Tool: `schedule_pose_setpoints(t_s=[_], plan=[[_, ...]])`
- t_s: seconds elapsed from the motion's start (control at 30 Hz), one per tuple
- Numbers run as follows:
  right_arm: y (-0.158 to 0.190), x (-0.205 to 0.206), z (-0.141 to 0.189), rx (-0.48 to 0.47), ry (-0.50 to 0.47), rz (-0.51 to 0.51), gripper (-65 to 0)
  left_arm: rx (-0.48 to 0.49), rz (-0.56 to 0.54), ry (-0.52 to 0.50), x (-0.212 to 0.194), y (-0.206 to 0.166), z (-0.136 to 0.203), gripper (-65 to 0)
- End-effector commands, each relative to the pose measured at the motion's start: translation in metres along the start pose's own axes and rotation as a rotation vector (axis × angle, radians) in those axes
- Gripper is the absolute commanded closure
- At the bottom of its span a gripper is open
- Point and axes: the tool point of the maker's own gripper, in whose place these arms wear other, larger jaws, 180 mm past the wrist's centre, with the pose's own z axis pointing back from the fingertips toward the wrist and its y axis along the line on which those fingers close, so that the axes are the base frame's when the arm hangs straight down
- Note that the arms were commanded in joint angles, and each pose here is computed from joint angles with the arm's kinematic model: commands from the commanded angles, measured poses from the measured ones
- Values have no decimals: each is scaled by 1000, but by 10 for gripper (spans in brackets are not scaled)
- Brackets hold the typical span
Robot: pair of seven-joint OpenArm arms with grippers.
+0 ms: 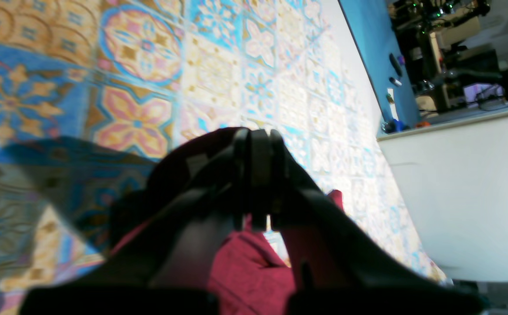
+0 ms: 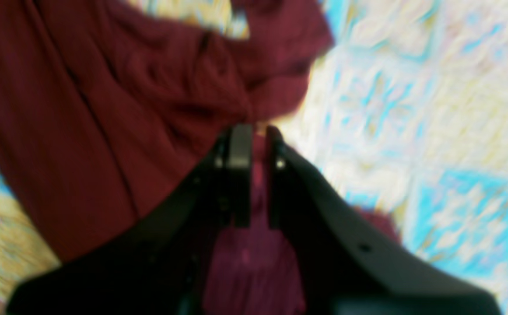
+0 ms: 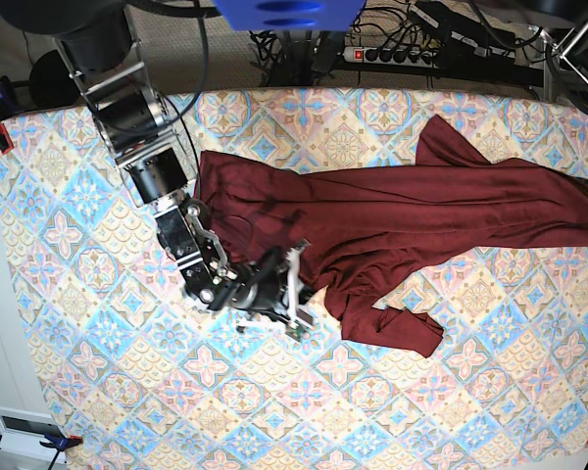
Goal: Layout the t-shirt on the table in an organized manner, then fold the t-shirt properly
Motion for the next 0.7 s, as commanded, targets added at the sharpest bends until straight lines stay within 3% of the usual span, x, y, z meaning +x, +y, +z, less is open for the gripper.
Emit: schedule_pose_setpoints(t_s=[0.0,0.13,0.4,0.67], plan=[[-18,19,7,-38,-47,13,-58,-34,-34,-46,21,-15,3,0],[-26,-6,-4,-46,-9,-31,-124,-34,-24,-40,17,-13,2,0],[-37,7,-2,-62,-54,-30,-269,-32,-10,-31,10,-10,1,0],[-36,6,-2,-59,-50,-32,-302,-30,5,-24,2,-7,0,0]])
